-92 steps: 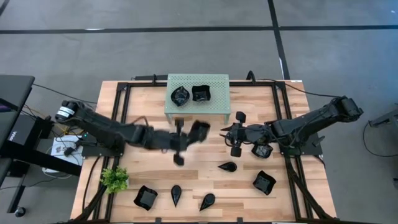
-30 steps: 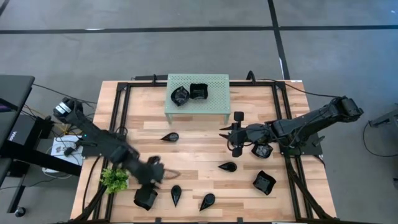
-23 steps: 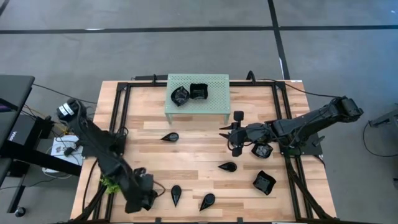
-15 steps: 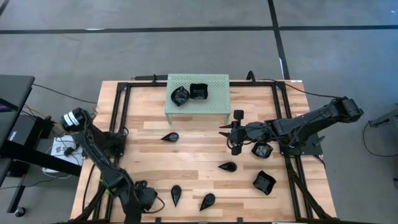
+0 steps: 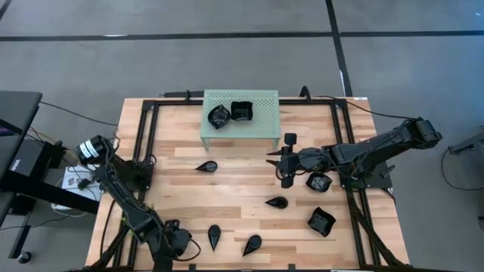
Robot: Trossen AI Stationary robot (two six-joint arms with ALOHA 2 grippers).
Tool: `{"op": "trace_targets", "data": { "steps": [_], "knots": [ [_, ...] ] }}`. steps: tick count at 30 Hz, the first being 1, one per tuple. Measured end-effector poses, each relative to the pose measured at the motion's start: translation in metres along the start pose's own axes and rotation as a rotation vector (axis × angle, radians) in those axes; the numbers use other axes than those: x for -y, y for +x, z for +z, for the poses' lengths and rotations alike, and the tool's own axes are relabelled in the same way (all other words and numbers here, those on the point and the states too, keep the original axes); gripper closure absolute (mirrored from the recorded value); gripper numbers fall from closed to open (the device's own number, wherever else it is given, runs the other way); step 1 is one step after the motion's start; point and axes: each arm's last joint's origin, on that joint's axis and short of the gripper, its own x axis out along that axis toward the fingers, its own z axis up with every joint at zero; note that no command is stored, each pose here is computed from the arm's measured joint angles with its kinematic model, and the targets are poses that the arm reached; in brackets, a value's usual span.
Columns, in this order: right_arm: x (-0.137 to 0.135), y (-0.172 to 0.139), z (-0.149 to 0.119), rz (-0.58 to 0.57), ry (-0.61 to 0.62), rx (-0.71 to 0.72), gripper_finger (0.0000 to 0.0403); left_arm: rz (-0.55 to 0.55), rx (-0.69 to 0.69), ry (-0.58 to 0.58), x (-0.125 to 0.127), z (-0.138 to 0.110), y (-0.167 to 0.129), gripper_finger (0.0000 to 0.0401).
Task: Pick & Place Mini shaped plates
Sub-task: Stack the distorted square plate on top of the other distorted square plate on the shelf
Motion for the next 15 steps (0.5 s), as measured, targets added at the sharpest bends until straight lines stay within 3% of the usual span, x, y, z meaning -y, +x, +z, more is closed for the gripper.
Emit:
{"op": "trace_targets", "data": {
  "steps": [11, 15],
  "knots": [
    [0.0, 0.0, 0.0, 0.0, -0.003, 0.001, 0.031, 0.057, -0.036, 0.074, -0.001, -0.009, 0.019, 0.0297],
    [0.0, 0.0, 0.0, 0.0, -0.003, 0.001, 0.031, 0.064, -0.009, 0.071, -0.001, -0.007, 0.014, 0.0297]
  ]
}}
